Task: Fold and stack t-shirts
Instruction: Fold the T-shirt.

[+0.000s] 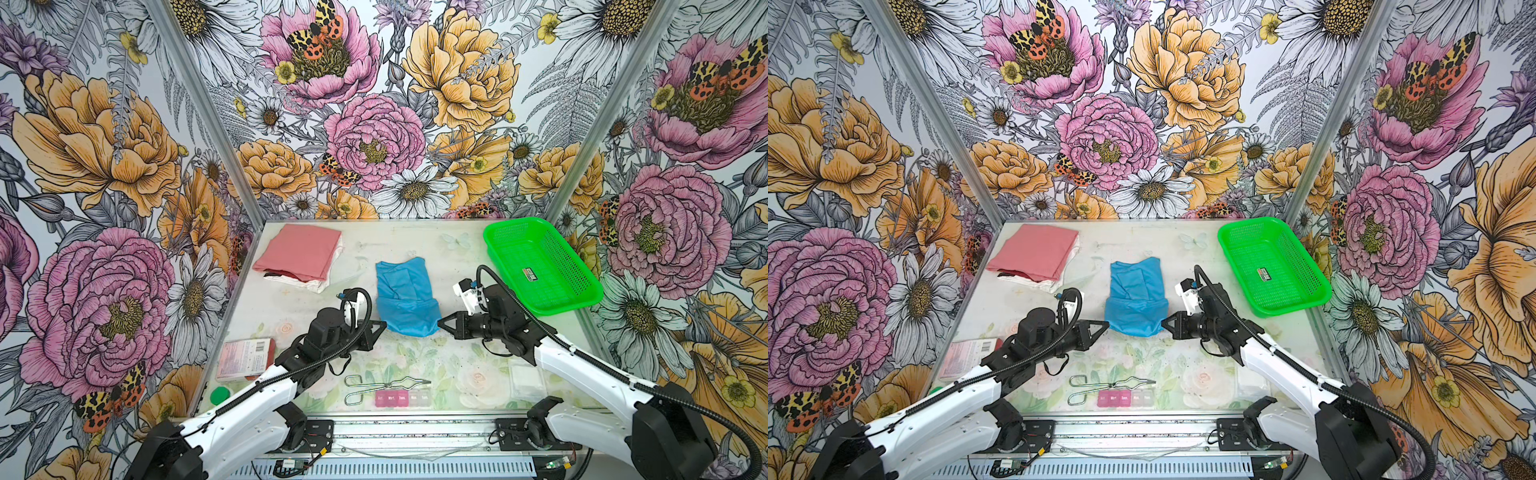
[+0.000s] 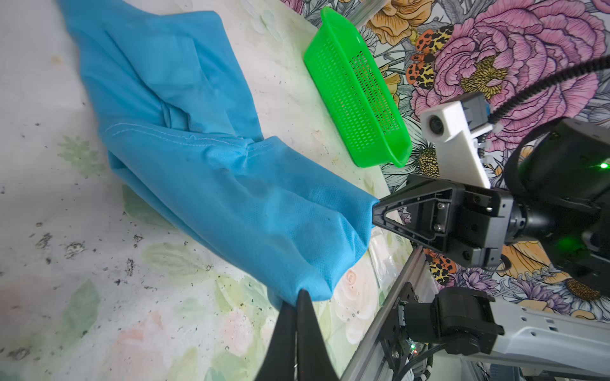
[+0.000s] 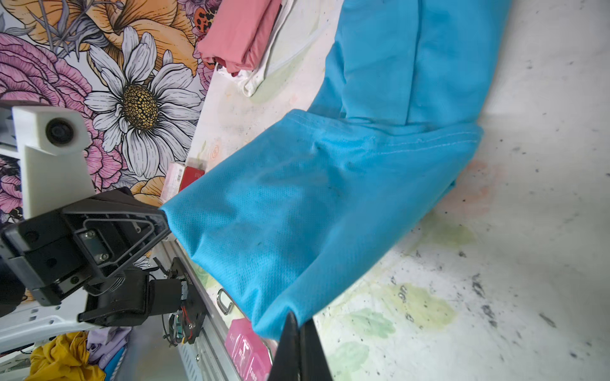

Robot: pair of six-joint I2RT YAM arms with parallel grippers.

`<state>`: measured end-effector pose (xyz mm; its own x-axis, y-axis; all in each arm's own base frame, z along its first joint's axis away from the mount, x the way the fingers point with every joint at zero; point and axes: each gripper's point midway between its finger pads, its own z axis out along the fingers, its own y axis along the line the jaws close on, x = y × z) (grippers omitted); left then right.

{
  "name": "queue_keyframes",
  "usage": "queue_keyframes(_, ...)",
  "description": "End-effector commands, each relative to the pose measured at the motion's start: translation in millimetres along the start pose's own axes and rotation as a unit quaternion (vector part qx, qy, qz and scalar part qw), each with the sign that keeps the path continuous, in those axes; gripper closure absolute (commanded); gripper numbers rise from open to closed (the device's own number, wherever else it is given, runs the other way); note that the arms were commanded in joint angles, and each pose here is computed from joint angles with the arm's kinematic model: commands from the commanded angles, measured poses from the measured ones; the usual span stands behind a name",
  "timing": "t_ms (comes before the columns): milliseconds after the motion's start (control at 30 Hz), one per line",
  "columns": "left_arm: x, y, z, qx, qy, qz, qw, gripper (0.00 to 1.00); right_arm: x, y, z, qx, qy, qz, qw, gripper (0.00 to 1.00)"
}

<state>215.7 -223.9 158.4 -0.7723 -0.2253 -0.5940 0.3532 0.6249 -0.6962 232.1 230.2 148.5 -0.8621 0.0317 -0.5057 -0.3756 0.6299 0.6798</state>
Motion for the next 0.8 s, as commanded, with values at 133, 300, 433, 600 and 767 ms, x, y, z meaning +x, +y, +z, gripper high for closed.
queue_keyframes(133, 6, -31, -22, 0.046, 0.003, 0.023, 0.999, 1.00, -4, 41, -23, -0.029, -0.035, -0.032, 0.998, 1.00)
queue_keyframes(300, 3, -39, -23, 0.048, -0.004, 0.033, 0.998, 1.00, -8, 50, -26, -0.033, -0.044, -0.045, 0.997, 1.00)
queue_keyframes(433, -13, -37, -24, 0.042, -0.037, 0.030, 0.998, 1.00, -17, 44, -16, -0.015, -0.041, -0.040, 0.998, 1.00)
queue_keyframes(600, -38, -27, -23, 0.048, -0.073, 0.002, 0.996, 1.00, -38, 26, 1, 0.021, -0.037, -0.021, 0.999, 1.00)
queue_keyframes(767, -56, -12, -10, 0.047, -0.073, -0.016, 0.996, 1.00, -71, 4, 16, 0.051, -0.045, -0.004, 0.998, 1.00)
